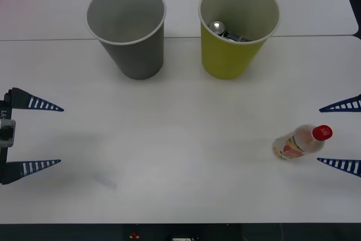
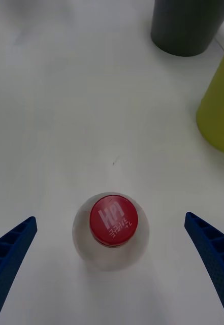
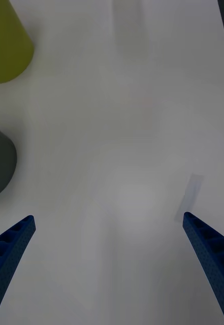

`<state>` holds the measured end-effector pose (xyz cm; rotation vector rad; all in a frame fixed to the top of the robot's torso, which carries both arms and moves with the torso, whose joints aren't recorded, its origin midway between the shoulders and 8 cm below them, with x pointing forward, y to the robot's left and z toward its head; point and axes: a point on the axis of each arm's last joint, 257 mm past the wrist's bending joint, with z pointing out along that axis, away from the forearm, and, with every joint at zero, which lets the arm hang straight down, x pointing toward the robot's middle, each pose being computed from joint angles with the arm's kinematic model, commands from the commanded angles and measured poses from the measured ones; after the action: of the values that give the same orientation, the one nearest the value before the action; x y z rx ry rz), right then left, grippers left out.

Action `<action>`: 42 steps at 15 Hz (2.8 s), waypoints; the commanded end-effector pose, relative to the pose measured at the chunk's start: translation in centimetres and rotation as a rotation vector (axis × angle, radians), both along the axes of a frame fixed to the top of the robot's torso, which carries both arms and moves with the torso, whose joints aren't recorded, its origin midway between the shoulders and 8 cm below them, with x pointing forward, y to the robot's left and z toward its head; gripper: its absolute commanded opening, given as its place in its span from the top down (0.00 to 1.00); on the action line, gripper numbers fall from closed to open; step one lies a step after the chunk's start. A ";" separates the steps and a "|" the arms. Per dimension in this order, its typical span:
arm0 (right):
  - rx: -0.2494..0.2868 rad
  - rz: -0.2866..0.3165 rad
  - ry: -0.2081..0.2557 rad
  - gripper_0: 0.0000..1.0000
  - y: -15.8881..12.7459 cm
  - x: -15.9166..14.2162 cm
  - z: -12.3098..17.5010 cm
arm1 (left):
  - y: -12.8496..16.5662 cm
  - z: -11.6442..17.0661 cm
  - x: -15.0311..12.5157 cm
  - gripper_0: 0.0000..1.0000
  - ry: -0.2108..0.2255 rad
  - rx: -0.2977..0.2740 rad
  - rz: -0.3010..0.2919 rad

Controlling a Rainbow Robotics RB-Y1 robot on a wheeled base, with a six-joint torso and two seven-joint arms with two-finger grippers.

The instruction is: Put the can into the green bin and the plastic bottle into the gray bin

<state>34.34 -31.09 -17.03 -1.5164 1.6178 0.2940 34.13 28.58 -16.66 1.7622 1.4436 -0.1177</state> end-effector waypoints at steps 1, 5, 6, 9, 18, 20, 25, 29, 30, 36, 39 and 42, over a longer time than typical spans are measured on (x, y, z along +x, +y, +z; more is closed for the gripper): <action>0.022 0.005 -0.030 0.00 -1.7 0.2 -0.2 | 0.0 0.0 0.0 0.00 0.000 0.000 0.000; 0.077 0.019 -0.051 0.00 -4.0 0.6 -1.6 | 0.0 0.0 0.0 0.00 0.000 0.000 0.000; 0.101 0.019 -0.045 0.00 -4.5 0.6 -2.2 | 0.0 0.0 0.0 0.00 0.000 0.000 0.000; 0.148 0.023 -0.051 0.00 -4.7 0.8 -3.4 | 0.0 0.0 0.0 0.00 0.000 0.000 0.000; 0.312 -0.005 -0.042 0.00 -3.4 1.5 -7.5 | 0.0 0.0 0.0 0.00 0.000 0.000 0.000; 0.336 -0.011 -0.048 0.00 -2.7 1.8 -8.0 | 0.0 0.0 0.0 0.00 0.000 0.000 0.000; 0.380 -0.033 -0.056 0.00 -0.6 2.4 -9.6 | 0.0 0.0 0.0 0.00 0.000 0.000 0.000; 0.416 -0.049 -0.071 0.00 1.2 2.9 -10.5 | 0.0 0.0 0.0 0.00 0.000 0.000 0.000; 0.424 -0.054 -0.076 0.00 1.6 3.1 -10.7 | 0.0 0.0 0.0 0.00 0.000 0.000 0.000; 0.435 -0.074 -0.094 0.80 2.3 3.7 -11.2 | 0.0 0.0 0.0 0.00 0.000 0.000 0.000; 0.434 -0.071 -0.098 1.00 2.4 3.6 -11.1 | 0.0 0.0 0.0 0.00 0.000 0.000 0.000; 0.435 -0.067 -0.096 1.00 2.4 3.6 -11.1 | 0.0 0.0 0.0 0.00 0.000 0.000 0.000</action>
<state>37.92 -28.68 -28.17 -1.1254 1.4143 0.4920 34.13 28.58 -16.66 1.7623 1.4436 -0.1177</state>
